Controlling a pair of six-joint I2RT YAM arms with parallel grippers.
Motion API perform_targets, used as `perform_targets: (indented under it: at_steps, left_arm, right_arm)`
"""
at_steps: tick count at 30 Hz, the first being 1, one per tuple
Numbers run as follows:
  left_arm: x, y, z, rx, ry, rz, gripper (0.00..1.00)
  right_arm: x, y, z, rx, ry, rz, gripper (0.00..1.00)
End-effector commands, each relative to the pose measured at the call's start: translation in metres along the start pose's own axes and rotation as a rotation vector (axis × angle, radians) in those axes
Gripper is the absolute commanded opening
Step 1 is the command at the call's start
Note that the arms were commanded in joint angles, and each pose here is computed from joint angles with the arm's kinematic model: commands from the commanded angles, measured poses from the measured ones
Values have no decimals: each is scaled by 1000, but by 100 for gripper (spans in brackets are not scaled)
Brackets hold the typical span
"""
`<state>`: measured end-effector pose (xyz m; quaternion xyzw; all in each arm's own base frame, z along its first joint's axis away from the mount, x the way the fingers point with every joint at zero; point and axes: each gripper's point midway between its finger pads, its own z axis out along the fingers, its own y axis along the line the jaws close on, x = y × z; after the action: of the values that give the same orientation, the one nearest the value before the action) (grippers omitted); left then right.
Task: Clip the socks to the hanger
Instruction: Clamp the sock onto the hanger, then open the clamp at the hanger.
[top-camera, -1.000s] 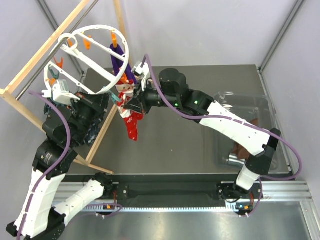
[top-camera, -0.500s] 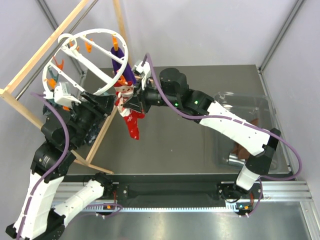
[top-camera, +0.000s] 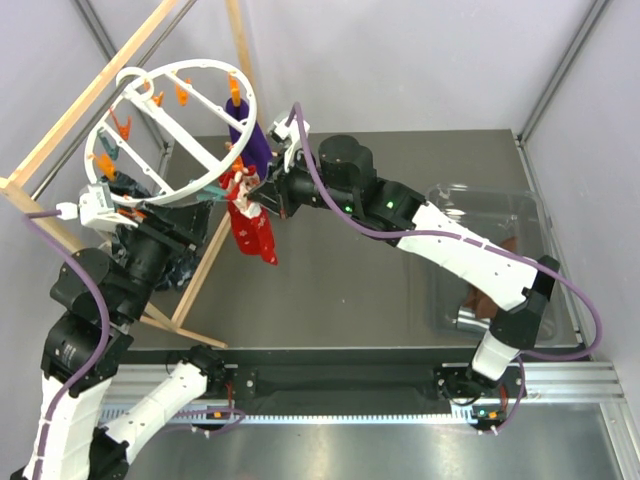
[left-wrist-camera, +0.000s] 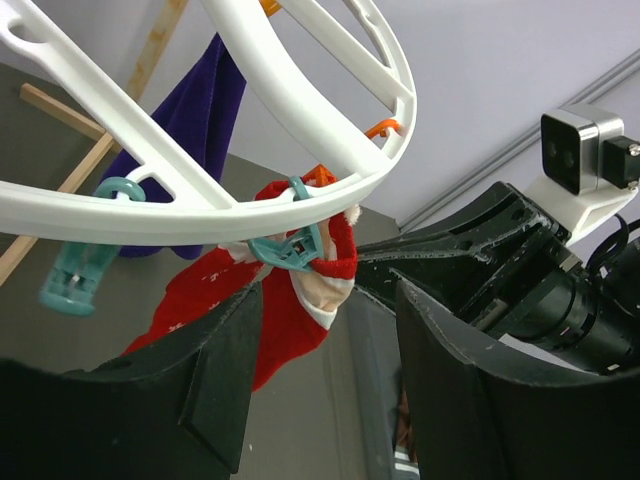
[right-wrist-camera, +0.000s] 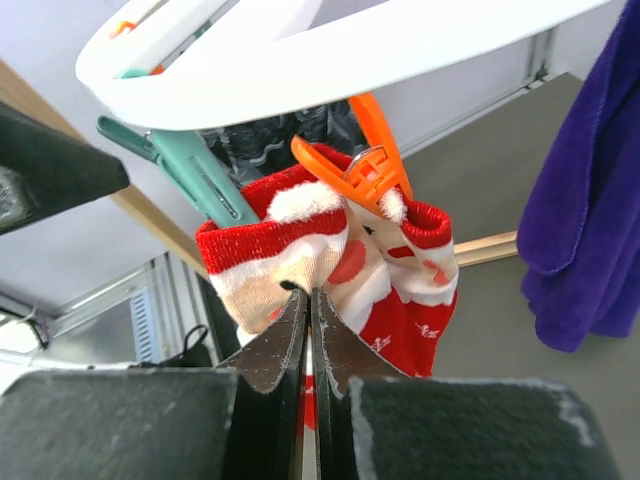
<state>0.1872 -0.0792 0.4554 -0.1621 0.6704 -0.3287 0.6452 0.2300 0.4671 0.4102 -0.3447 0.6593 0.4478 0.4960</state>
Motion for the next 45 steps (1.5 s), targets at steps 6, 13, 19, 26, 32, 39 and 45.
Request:
perform_targets:
  at_steps: [6,13,19,26,32,39,45]
  left_arm:
    - [-10,-1,-12,-4,-7,48,62]
    - [-13,3,-18,-16,-5,72,82]
    - [-14,24,-23,-125,-14,67,71]
    - [-21,36,-18,-238,-2,120,66]
    - [-7,42,-2,-287,54,129,69]
    - [8,53,17,-332,69,156,66]
    - [11,58,30,-340,40,180,62]
  right_arm:
    - [-39,-11,-2,79,-129,-63,0]
    - [-37,-20,-2,88,-133,-72,0]
    - [-36,-26,-8,106,-139,-73,0]
    - [-37,-46,-15,102,-151,-59,0]
    - [-36,-45,-20,78,-150,-62,0]
    - [-38,-44,-23,60,-156,-57,0]
    - [-38,-43,-25,55,-155,-53,0]
